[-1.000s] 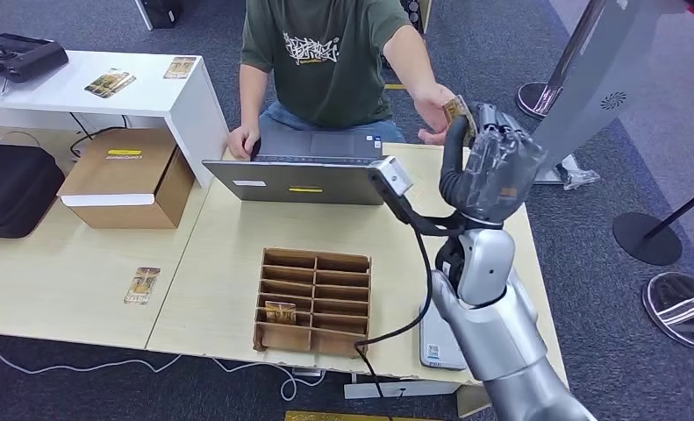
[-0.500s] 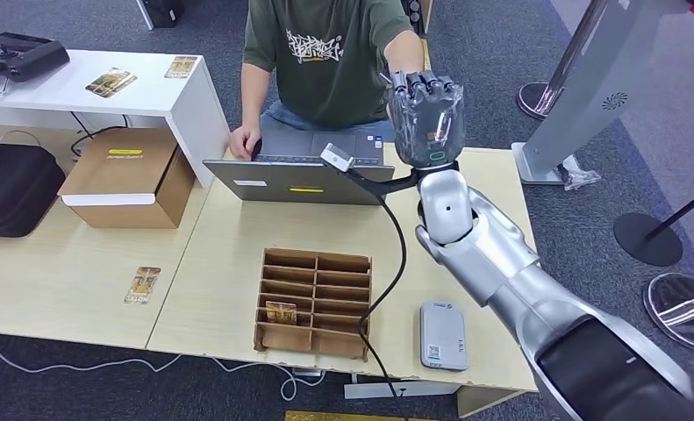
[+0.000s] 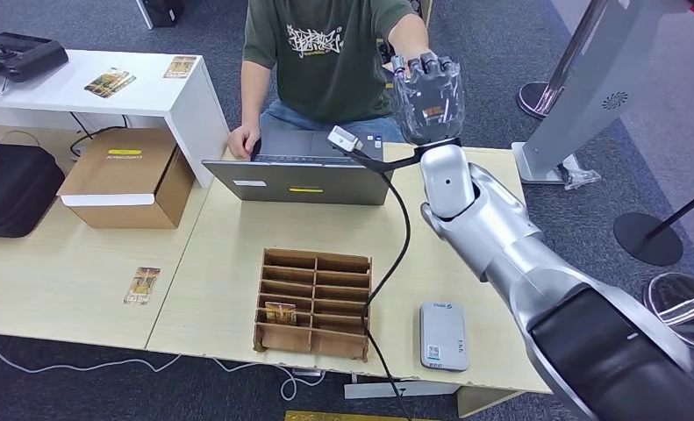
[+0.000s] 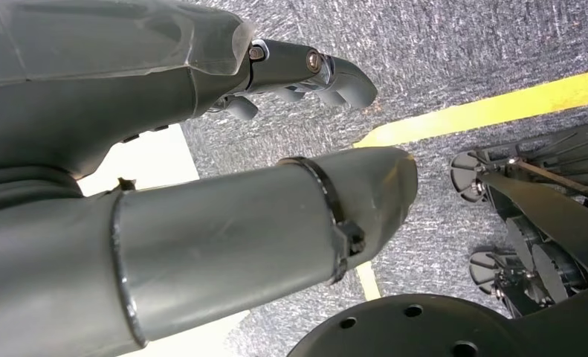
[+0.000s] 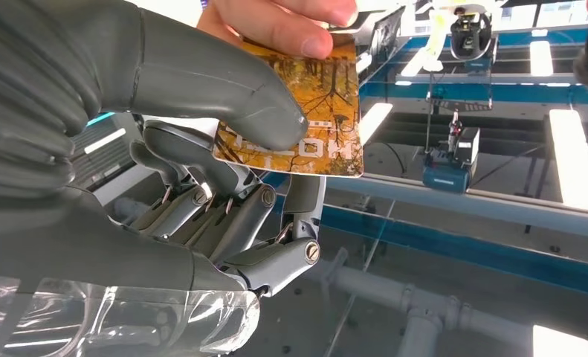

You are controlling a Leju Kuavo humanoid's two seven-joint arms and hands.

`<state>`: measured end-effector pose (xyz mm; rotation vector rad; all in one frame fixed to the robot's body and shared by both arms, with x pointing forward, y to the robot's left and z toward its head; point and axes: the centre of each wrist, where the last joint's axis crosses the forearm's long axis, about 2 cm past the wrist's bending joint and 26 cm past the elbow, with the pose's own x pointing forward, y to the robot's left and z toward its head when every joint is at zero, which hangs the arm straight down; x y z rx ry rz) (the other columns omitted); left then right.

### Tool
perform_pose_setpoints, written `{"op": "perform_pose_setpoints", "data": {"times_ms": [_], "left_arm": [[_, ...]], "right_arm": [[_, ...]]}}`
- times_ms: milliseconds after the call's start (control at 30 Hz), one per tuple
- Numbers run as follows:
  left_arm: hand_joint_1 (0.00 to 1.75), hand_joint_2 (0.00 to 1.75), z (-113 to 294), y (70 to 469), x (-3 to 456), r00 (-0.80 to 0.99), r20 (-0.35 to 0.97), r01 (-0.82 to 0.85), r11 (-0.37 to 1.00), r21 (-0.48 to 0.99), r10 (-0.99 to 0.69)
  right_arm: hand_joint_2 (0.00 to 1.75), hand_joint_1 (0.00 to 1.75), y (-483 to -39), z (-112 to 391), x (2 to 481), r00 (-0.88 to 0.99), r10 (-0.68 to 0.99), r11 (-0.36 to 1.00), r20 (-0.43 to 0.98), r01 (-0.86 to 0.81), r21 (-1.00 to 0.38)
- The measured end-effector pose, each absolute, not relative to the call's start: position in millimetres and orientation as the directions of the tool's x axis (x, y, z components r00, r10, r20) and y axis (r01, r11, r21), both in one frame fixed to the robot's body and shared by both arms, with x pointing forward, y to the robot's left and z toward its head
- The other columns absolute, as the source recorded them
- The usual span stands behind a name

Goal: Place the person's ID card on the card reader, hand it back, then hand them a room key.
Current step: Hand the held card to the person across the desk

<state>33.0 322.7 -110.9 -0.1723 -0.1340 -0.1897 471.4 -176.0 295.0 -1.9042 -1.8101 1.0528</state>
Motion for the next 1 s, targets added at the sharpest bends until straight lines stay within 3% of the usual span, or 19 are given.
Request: {"op": "perform_pose_setpoints", "data": {"times_ms": [133, 267, 733, 1000], "left_arm": [[0.00, 0.00, -111, 322, 33, 0.973, 0.148, 0.199, 0.967, -0.159, -0.176], [0.00, 0.00, -111, 323, 33, 0.973, 0.149, 0.200, 0.967, -0.159, -0.177], [0.00, 0.00, -111, 323, 33, 0.973, 0.149, 0.199, 0.967, -0.157, -0.176], [0.00, 0.00, -111, 322, 32, 0.975, 0.148, 0.189, 0.971, -0.149, -0.167]], "right_arm": [[1.75, 1.68, -177, 294, 472, -0.068, 0.953, -0.157, -0.295, 0.723, -0.673], [1.75, 0.00, -177, 294, 472, -0.067, 0.953, -0.157, -0.294, 0.723, -0.673], [1.75, 0.00, -175, 289, 468, -0.045, 0.967, -0.143, -0.253, 0.724, -0.675], [1.75, 0.00, -182, 289, 447, -0.030, 0.992, -0.051, -0.121, 0.786, -0.616]]}}
